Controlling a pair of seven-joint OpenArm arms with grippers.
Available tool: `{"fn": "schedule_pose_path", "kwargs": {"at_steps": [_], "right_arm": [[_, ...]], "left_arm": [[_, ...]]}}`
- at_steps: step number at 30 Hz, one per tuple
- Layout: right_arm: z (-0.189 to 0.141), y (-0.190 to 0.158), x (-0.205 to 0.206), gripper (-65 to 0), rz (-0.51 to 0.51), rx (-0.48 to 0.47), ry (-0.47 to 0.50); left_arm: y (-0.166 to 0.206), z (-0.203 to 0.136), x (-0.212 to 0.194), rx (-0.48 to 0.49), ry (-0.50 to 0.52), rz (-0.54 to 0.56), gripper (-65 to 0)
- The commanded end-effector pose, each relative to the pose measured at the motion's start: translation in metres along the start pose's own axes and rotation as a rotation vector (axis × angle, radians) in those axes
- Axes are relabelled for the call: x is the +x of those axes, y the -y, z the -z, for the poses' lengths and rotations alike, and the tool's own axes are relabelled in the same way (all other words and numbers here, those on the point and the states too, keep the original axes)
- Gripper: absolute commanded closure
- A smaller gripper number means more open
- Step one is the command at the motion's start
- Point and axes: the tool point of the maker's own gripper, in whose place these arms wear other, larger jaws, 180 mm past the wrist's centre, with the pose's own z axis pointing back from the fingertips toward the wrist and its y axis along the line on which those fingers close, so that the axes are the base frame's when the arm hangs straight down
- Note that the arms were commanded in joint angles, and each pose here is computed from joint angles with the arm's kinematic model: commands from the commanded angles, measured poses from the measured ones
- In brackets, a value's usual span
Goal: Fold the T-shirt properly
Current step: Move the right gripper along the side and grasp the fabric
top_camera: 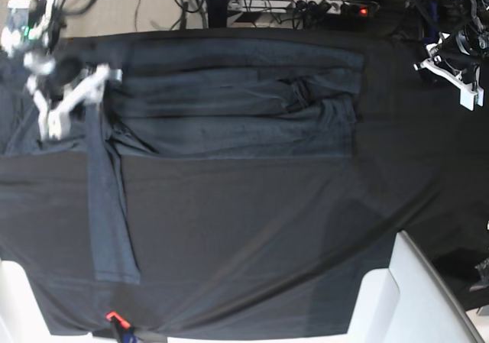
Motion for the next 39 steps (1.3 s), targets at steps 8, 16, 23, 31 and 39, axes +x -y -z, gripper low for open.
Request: {"fn": "schedule_pose_path", "kwargs": {"at_steps": [8, 16, 23, 31, 39], "right_arm": [[0.096, 0.072, 0.091, -35.6, 0.081, -0.059, -0.033], [0.149, 0.107, 0.103, -35.9, 0.26, -0.082, -0.046], [0.171, 0.09, 0.064, -35.9, 0.175, -0.072, -0.114], [0.18, 0.057, 0.051, -35.4, 0.177, -0.021, -0.135], [0.183, 0.048, 0.052, -2.3, 0.177, -0.005, -0.134]], "left_arm": [[-0.001, -0.004, 0.009, 0.0, 0.035, 0.009, 0.0], [-0.001, -0.004, 0.005, 0.001, 0.029, 0.005, 0.0], [0.001, -0.003, 0.006, -0.004, 0.031, 0.005, 0.0], [0.002, -0.003, 0.006, -0.006, 0.033, 0.005, 0.0], [0.001, -0.003, 0.006, -0.005, 0.031, 0.005, 0.0]]}}
